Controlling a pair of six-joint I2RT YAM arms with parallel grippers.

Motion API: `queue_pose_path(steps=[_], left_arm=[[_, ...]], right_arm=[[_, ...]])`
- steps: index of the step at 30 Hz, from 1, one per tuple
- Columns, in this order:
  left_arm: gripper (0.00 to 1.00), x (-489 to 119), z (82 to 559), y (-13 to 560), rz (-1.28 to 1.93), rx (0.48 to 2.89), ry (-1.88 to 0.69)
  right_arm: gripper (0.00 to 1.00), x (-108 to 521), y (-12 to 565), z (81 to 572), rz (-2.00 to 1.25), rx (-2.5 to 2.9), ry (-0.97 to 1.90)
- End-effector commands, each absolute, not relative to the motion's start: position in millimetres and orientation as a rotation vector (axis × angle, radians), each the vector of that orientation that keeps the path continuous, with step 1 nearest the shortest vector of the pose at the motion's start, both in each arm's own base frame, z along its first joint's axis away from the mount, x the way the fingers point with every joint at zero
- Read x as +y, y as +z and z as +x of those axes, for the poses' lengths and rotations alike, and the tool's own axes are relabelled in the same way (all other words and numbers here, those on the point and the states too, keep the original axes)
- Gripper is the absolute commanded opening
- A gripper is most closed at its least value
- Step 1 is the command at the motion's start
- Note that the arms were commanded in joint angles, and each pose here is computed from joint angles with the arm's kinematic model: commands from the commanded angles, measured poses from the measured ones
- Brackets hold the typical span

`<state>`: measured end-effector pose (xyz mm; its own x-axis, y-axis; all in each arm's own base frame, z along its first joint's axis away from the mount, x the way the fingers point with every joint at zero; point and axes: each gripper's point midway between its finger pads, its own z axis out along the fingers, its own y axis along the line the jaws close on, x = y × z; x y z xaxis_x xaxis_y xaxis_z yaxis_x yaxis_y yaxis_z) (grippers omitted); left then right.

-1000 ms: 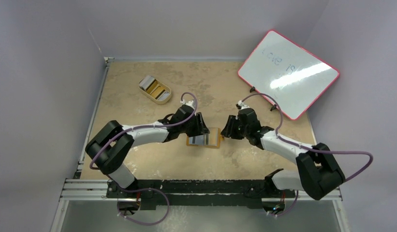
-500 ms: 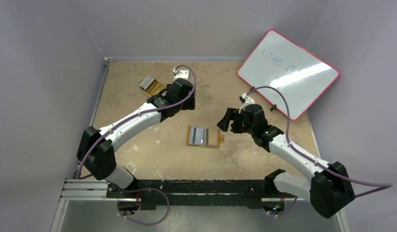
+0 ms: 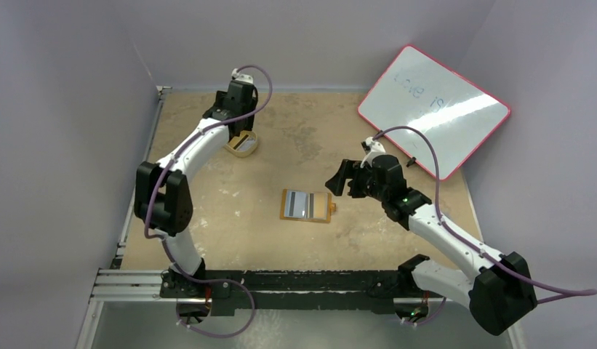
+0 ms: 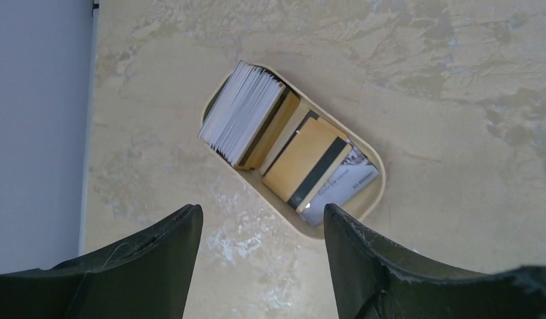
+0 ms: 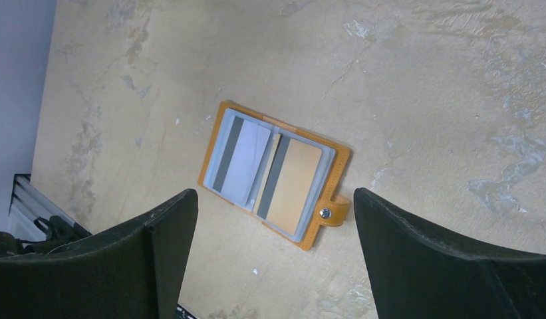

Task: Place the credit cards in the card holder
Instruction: Pick up the credit card from the storage box.

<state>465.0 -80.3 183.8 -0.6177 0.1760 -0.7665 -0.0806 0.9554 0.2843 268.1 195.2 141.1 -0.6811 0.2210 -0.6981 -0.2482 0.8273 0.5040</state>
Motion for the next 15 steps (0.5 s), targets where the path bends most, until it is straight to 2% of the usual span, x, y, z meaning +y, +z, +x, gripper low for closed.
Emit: queue_pose_path(steps=[1,15], left_arm=[[0.66,-62.5,494.1,192.6,0.136,2.181,0.472],[0.66,-36.2,526.7,145.8,0.203,2.246,0.618]], right_arm=[[0.88,204.2,169.0,274.7,-0.072,2.122,0.786],[0.87,204.8,170.7,269.8,-0.076,2.099,0.815]])
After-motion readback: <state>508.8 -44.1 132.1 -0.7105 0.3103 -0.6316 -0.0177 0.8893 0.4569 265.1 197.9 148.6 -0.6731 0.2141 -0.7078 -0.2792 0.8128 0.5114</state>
